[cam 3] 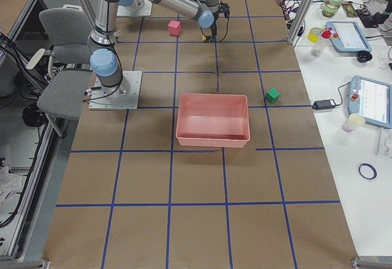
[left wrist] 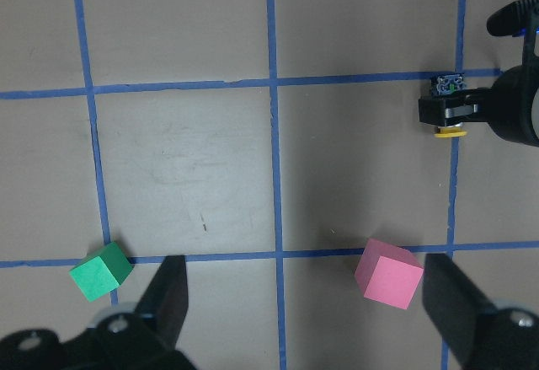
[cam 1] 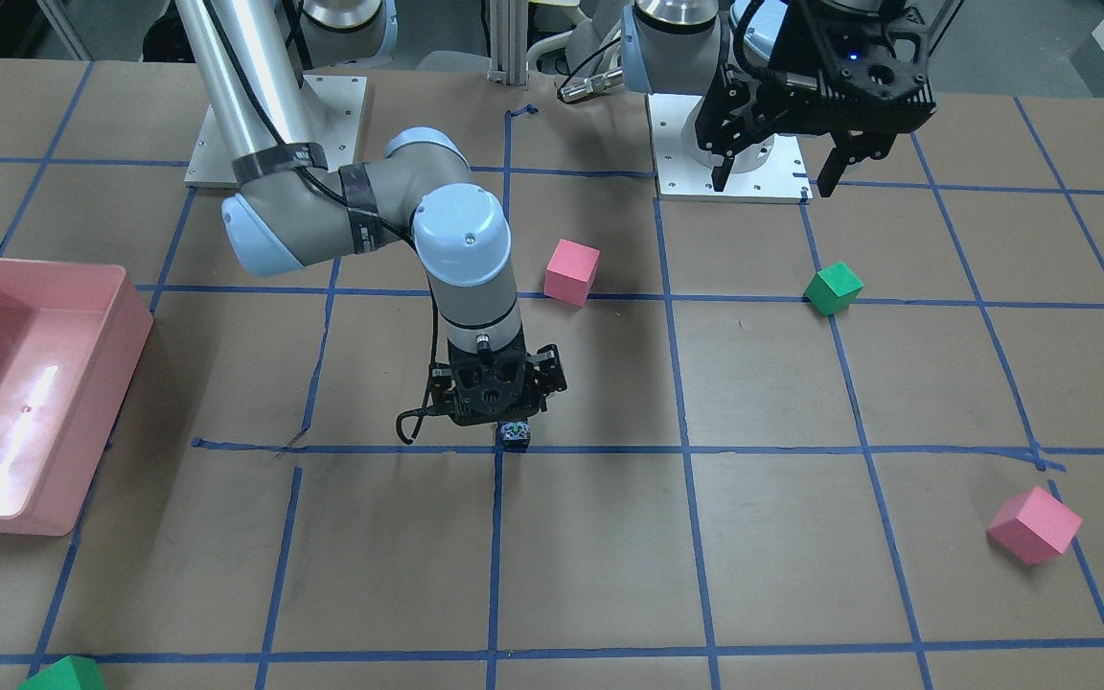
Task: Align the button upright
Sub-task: 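Open the right gripper, release the button lying on its side, and withdraw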
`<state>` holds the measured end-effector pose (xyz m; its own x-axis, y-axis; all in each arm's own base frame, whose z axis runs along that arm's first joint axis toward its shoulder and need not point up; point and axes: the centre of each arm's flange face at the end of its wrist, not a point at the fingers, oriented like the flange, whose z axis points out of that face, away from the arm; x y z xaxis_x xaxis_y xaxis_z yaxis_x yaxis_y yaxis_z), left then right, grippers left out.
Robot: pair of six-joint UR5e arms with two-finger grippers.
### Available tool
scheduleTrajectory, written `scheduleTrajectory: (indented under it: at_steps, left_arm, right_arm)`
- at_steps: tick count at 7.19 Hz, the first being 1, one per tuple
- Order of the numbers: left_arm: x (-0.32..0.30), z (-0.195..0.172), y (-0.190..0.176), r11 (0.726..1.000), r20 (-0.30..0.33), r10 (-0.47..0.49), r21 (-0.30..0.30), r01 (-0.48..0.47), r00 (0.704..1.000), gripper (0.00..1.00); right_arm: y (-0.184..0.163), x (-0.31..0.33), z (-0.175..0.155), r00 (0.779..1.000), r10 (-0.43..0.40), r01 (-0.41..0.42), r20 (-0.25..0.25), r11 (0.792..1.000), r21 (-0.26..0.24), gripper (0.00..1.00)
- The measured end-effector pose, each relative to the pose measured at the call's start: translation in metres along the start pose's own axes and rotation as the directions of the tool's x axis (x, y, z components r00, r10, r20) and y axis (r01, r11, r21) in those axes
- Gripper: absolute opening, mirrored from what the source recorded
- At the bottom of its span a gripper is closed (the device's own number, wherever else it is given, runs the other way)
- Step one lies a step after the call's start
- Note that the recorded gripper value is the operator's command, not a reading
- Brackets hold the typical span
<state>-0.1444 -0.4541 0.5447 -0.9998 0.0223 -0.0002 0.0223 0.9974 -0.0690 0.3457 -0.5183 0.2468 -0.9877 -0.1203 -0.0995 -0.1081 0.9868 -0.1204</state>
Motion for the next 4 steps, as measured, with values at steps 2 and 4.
scheduleTrajectory:
  at_steps: [2, 4]
  left_arm:
    - [0.000, 0.000, 0.000, 1.000, 0.000, 0.000, 0.001, 0.000, 1.000, 1.00]
    - [0.000, 0.000, 0.000, 1.000, 0.000, -0.001, 0.000, 0.001, 1.000, 1.00]
  right_arm:
    - [-0.018, 0.063, -0.067, 0.998, 0.066, -0.067, -0.025, 0.997, -0.026, 1.00]
    - [-0.025, 0.128, -0.146, 0.994, 0.101, -0.104, -0.049, 0.993, -0.055, 1.00]
